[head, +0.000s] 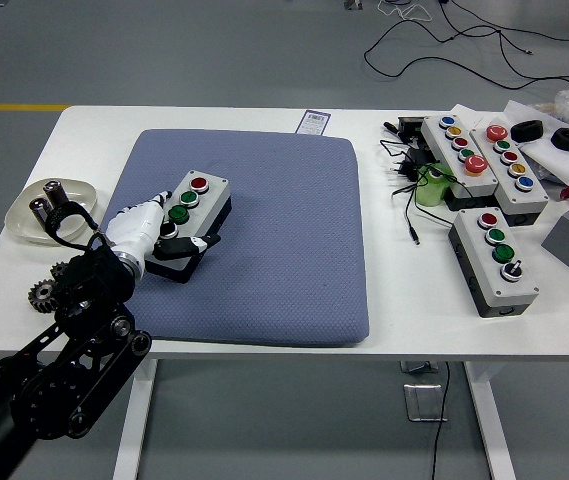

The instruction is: Pick up the button,place it on the desk,press the button,press the button

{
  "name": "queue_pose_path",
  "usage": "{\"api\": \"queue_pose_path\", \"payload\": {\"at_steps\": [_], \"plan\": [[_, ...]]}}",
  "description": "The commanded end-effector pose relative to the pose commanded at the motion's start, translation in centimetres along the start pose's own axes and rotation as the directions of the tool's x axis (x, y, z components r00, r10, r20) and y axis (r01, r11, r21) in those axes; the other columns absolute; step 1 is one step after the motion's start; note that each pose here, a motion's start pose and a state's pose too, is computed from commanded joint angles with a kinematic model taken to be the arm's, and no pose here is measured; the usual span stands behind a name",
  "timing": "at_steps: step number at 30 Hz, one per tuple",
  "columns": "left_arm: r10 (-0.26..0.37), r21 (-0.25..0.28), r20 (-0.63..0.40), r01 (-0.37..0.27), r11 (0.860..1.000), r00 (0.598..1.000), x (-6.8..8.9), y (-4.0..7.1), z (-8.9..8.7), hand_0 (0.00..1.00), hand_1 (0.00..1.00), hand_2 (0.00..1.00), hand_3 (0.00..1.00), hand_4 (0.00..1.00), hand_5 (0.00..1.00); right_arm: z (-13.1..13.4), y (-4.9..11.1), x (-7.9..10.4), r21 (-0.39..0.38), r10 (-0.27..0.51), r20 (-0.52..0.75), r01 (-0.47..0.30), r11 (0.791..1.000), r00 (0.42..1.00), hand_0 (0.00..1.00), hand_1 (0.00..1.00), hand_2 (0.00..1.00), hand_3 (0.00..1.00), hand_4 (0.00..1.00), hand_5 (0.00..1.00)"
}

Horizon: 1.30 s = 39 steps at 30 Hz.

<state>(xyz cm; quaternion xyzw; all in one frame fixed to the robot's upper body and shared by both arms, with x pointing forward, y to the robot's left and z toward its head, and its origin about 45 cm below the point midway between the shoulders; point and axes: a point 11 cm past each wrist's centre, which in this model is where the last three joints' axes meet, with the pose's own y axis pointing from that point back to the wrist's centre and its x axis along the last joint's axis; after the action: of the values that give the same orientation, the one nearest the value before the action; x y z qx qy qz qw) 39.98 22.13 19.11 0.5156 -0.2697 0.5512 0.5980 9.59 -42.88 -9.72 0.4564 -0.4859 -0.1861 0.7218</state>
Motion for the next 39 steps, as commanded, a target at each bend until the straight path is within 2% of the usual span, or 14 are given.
{"api": "queue_pose_path", "payload": {"at_steps": [9, 15, 16, 20, 21, 26, 27, 32, 33, 34, 39], "plan": [[-0.034, -0.007, 0.047, 0.034, 0.999, 0.998, -0.3, -0.3, 0.7, 0.992, 0.998, 0.998, 0.998, 0.998, 0.737, 0.0, 0.0, 0.0, 0.001, 0.000, -0.001, 0.000, 1.000, 1.000, 0.673, 0.658, 0.674, 0.624, 0.310, 0.173], [-0.022, -0.001, 0.064, 0.022, 1.000, 0.998, -0.2, -0.8, 1.1, 0.992, 0.998, 0.998, 0.998, 0.998, 0.737, -0.1, 0.0, 0.2, 0.003, 0.003, -0.002, -0.003, 1.000, 1.000, 0.673, 0.658, 0.674, 0.624, 0.310, 0.173], [-0.021, 0.000, 0.069, 0.021, 1.000, 0.997, -0.1, -0.8, 1.1, 0.777, 0.959, 0.998, 0.998, 0.998, 0.624, -0.1, 0.0, 0.2, 0.003, 0.003, -0.002, -0.003, 1.000, 1.000, 0.673, 0.658, 0.674, 0.624, 0.310, 0.173], [-0.029, 0.008, 0.110, 0.028, 1.000, 0.993, 0.2, -1.2, 1.0, 0.777, 0.959, 0.998, 0.998, 0.998, 0.624, -0.2, 0.0, 0.3, 0.005, 0.005, 0.000, -0.005, 1.000, 1.000, 0.673, 0.658, 0.674, 0.624, 0.310, 0.173], [-0.037, 0.015, 0.126, 0.035, 0.999, 0.991, 0.3, -1.3, 0.9, 0.513, 0.738, 0.997, 0.947, 0.974, 0.509, -0.2, 0.0, 0.4, 0.005, 0.005, 0.001, -0.005, 1.000, 1.000, 0.673, 0.658, 0.674, 0.624, 0.310, 0.173], [-0.081, 0.042, 0.168, 0.075, 0.996, 0.982, -0.1, -1.7, 0.4, 0.513, 0.738, 0.997, 0.947, 0.974, 0.509, -0.2, 0.0, 0.4, 0.005, 0.007, 0.001, -0.007, 1.000, 1.000, 0.673, 0.658, 0.674, 0.624, 0.310, 0.173], [-0.094, 0.051, 0.177, 0.086, 0.995, 0.980, -0.3, -1.9, 0.2, 0.420, 0.623, 0.911, 0.926, 0.961, 0.478, -0.2, -0.1, 0.5, 0.005, 0.007, 0.000, -0.007, 1.000, 1.000, 0.673, 0.658, 0.674, 0.624, 0.310, 0.173], [-0.117, 0.074, 0.190, 0.105, 0.992, 0.975, -0.9, -2.2, -0.5, 0.420, 0.623, 0.911, 0.926, 0.961, 0.478, -0.2, -0.1, 0.5, 0.005, 0.009, 0.001, -0.009, 1.000, 1.000, 0.673, 0.658, 0.674, 0.624, 0.310, 0.173], [-0.117, 0.077, 0.189, 0.104, 0.992, 0.975, -0.9, -2.2, -0.5, 0.420, 0.623, 0.911, 0.926, 0.961, 0.478, -0.2, -0.1, 0.5, 0.004, 0.009, 0.001, -0.009, 1.000, 1.000, 0.673, 0.658, 0.674, 0.624, 0.310, 0.173], [-0.109, 0.077, 0.184, 0.097, 0.992, 0.977, -0.9, -2.2, -0.6, 0.310, 0.485, 0.796, 0.922, 0.955, 0.454, -0.2, -0.1, 0.5, 0.004, 0.009, 0.001, -0.009, 1.000, 1.000, 0.673, 0.658, 0.674, 0.624, 0.310, 0.173], [-0.048, 0.063, 0.149, 0.039, 0.997, 0.988, -0.2, -2.2, -0.4, 0.310, 0.485, 0.796, 0.922, 0.955, 0.454, -0.1, -0.1, 0.6, 0.004, 0.009, 0.000, -0.009, 1.000, 1.000, 0.673, 0.658, 0.674, 0.624, 0.310, 0.173]]}}
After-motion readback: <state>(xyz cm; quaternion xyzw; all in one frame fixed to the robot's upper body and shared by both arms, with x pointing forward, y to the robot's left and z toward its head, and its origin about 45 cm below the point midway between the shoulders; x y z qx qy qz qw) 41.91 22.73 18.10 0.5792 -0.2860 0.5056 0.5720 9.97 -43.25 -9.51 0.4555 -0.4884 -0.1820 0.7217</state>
